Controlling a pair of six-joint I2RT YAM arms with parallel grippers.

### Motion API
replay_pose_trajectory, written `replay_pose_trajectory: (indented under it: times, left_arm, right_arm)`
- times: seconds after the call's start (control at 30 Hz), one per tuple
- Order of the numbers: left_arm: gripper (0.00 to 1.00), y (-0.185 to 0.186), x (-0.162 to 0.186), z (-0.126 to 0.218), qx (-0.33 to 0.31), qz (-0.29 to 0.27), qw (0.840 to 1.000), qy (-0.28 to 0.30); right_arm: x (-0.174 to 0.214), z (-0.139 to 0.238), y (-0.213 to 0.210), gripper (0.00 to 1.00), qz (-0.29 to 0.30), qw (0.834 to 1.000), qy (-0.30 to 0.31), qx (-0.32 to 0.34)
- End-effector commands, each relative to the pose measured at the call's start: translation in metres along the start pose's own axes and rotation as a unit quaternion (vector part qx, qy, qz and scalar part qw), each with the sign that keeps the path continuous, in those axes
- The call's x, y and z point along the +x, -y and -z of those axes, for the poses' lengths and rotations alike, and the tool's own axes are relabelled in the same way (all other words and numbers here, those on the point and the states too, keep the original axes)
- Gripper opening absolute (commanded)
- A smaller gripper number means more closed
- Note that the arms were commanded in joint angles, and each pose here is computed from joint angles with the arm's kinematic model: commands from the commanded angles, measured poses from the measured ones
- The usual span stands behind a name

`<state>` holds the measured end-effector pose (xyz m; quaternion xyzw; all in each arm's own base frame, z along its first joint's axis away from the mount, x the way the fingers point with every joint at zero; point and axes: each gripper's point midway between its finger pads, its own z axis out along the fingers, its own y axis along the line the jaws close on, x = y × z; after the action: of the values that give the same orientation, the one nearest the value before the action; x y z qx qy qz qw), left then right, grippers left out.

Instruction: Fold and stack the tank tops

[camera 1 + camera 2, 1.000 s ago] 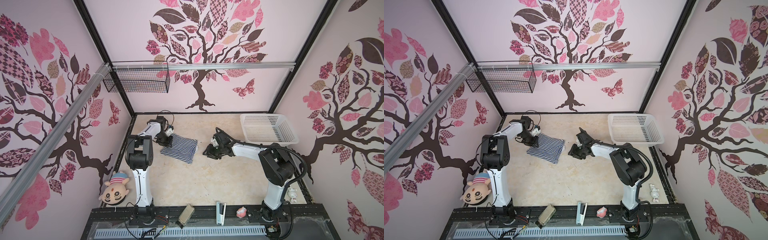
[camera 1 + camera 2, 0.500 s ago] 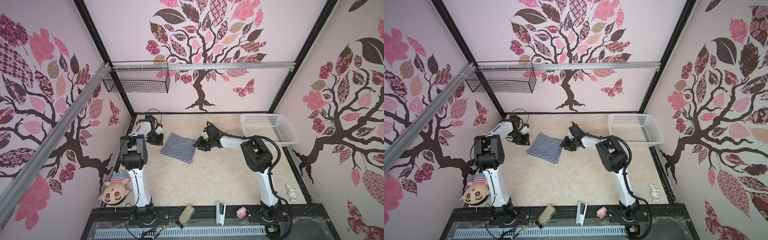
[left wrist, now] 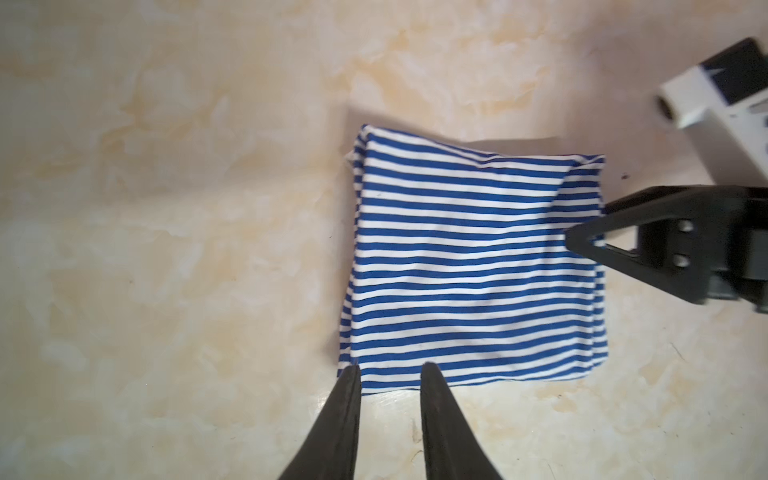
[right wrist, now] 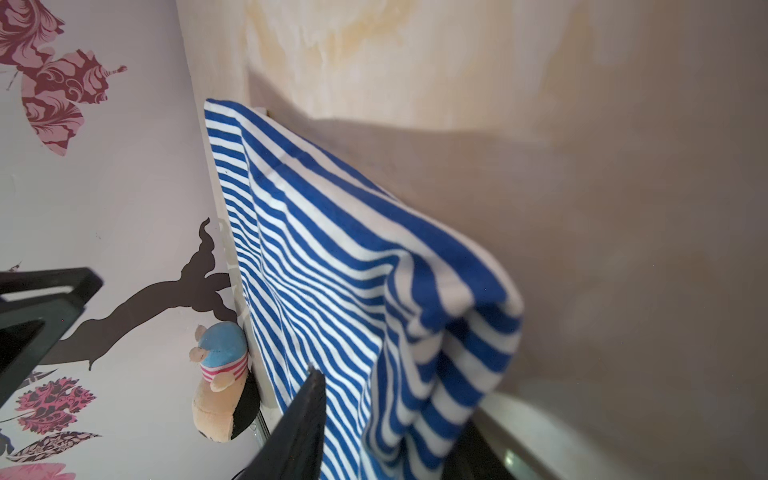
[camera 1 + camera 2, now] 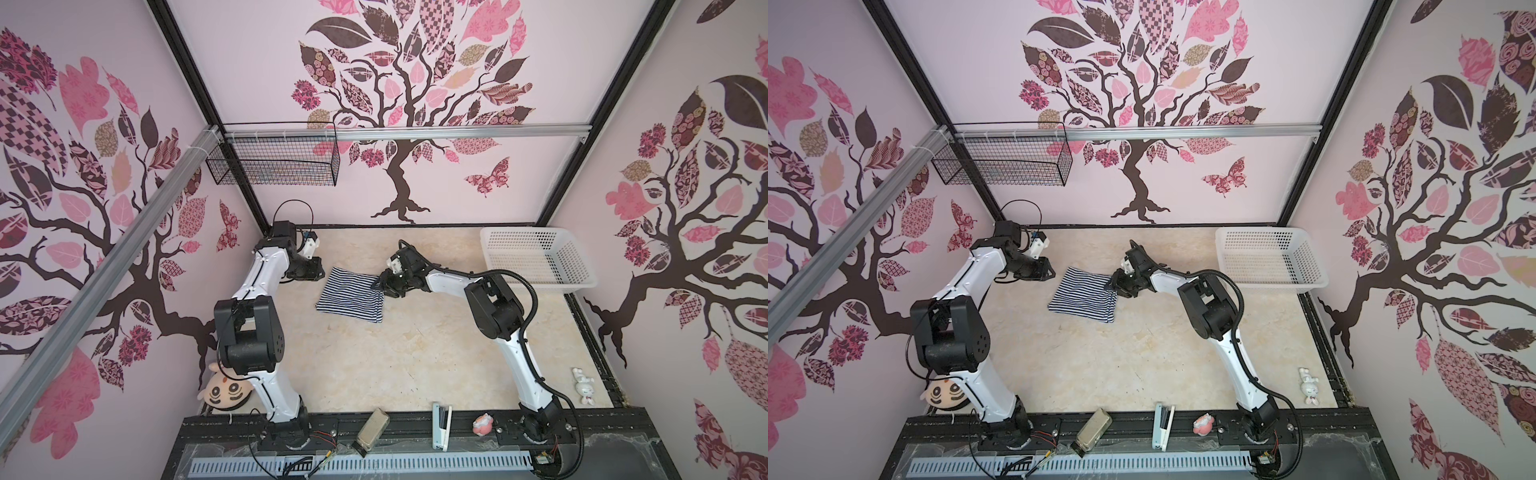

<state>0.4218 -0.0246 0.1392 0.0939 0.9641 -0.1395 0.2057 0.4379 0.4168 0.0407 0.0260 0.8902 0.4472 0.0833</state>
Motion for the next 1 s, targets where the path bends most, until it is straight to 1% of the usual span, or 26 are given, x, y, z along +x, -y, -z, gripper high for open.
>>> replay_pose_trajectory:
  times: [0.0, 0.07, 0.13, 0.27, 0.37, 0.43, 0.53, 0.63, 0.7, 0.87, 0.97]
  left_arm:
    - [0.3, 0.037, 0.015, -0.03, 0.038, -0.04, 0.998, -0.037]
    - [0.29, 0.052, 0.017, -0.047, 0.047, -0.061, 0.996, -0.05]
    - [0.29, 0.064, 0.015, -0.064, 0.064, -0.065, 0.994, -0.059]
    - [0.3, 0.069, 0.002, -0.089, 0.089, -0.044, 0.992, -0.073]
    - [0.29, 0.063, -0.002, -0.107, 0.087, -0.031, 0.992, -0.087]
    - [0.29, 0.056, -0.003, -0.116, 0.074, -0.029, 0.992, -0.096]
    - [0.29, 0.041, -0.003, -0.125, 0.037, -0.025, 0.993, -0.108]
    - [0.29, 0.023, -0.005, -0.129, -0.008, -0.023, 0.993, -0.114]
    - [0.29, 0.008, -0.01, -0.128, -0.033, -0.012, 0.994, -0.108]
    - [0.29, -0.029, -0.028, -0.123, -0.052, 0.023, 0.994, -0.091]
    - [0.29, -0.045, -0.039, -0.119, -0.058, 0.033, 0.994, -0.083]
  right_arm:
    - [-0.012, 0.019, 0.002, 0.43, 0.006, 1.0, 0.021, 0.016]
    - [-0.015, 0.037, 0.008, 0.44, 0.002, 0.999, 0.036, 0.029]
    - [-0.015, 0.057, 0.016, 0.44, 0.003, 0.998, 0.049, 0.048]
    - [0.004, 0.085, 0.027, 0.44, 0.011, 0.995, 0.058, 0.079]
    - [0.022, 0.103, 0.031, 0.44, 0.011, 0.994, 0.061, 0.086]
    - [0.033, 0.114, 0.033, 0.44, 0.013, 0.994, 0.064, 0.09]
    - [0.044, 0.131, 0.031, 0.44, 0.015, 0.993, 0.069, 0.091]
    - [0.049, 0.143, 0.025, 0.44, 0.02, 0.993, 0.076, 0.091]
    - [0.049, 0.151, 0.018, 0.44, 0.024, 0.993, 0.082, 0.087]
    - [0.05, 0.157, 0.013, 0.44, 0.027, 0.992, 0.085, 0.087]
    - [0.051, 0.157, 0.015, 0.44, 0.027, 0.992, 0.084, 0.091]
